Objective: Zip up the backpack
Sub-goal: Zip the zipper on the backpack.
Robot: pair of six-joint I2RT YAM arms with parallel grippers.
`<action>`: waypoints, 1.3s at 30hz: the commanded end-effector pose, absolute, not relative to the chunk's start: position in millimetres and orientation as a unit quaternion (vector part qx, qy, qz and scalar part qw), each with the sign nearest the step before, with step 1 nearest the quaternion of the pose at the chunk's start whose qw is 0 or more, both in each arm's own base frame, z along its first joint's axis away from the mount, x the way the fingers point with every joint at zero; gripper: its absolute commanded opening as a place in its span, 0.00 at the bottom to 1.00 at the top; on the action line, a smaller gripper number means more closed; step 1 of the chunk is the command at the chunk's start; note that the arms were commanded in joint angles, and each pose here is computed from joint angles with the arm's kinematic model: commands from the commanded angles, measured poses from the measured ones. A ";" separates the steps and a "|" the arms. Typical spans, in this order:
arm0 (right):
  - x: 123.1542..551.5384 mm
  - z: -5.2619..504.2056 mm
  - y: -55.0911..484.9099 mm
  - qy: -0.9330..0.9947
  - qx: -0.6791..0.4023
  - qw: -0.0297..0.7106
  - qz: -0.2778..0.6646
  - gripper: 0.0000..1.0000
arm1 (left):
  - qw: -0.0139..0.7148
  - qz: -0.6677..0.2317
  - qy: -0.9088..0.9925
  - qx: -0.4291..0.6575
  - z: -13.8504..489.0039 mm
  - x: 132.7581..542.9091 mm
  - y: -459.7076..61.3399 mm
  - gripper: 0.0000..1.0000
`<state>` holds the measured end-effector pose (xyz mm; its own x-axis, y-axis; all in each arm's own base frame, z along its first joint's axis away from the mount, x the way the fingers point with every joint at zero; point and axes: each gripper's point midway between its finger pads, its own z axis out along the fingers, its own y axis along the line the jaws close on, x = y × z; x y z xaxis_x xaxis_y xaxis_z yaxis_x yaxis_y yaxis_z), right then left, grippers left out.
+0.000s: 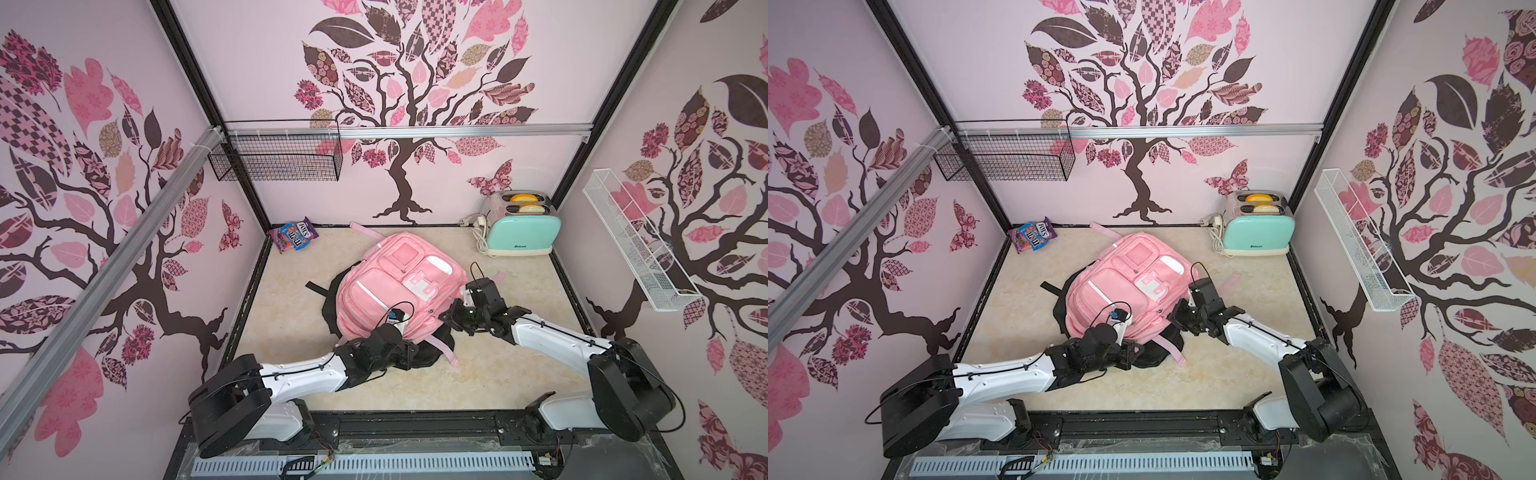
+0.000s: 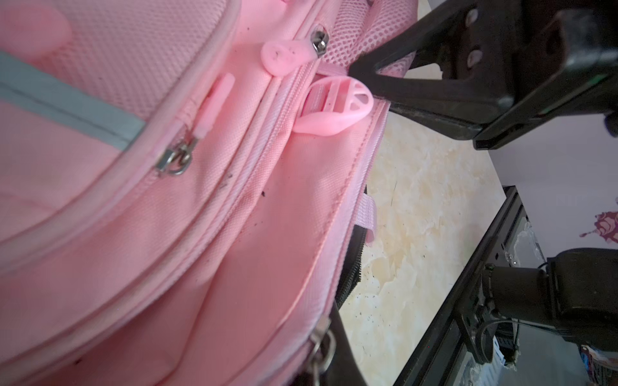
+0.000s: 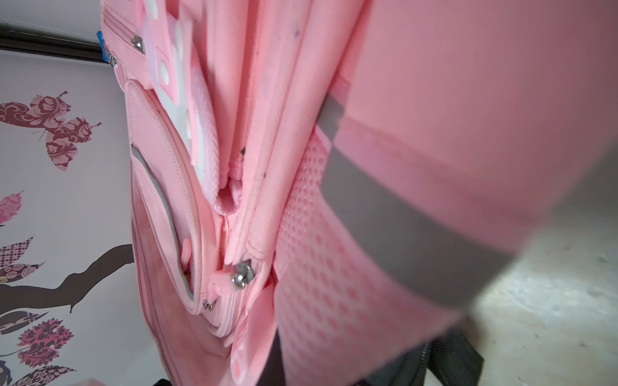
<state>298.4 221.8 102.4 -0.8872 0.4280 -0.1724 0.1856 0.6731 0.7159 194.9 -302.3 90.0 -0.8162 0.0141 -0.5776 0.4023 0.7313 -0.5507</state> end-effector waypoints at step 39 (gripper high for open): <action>311.4 149.4 195.2 0.902 0.137 0.223 0.342 0.63 | 0.274 -0.355 0.887 0.111 80.1 200.2 -301.8 0.00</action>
<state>318.3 197.0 147.5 -0.8722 0.3547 -0.3368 0.0597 0.7606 0.6465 199.2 -290.4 70.7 -0.8327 0.0119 -0.5536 0.3657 0.7625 -0.5337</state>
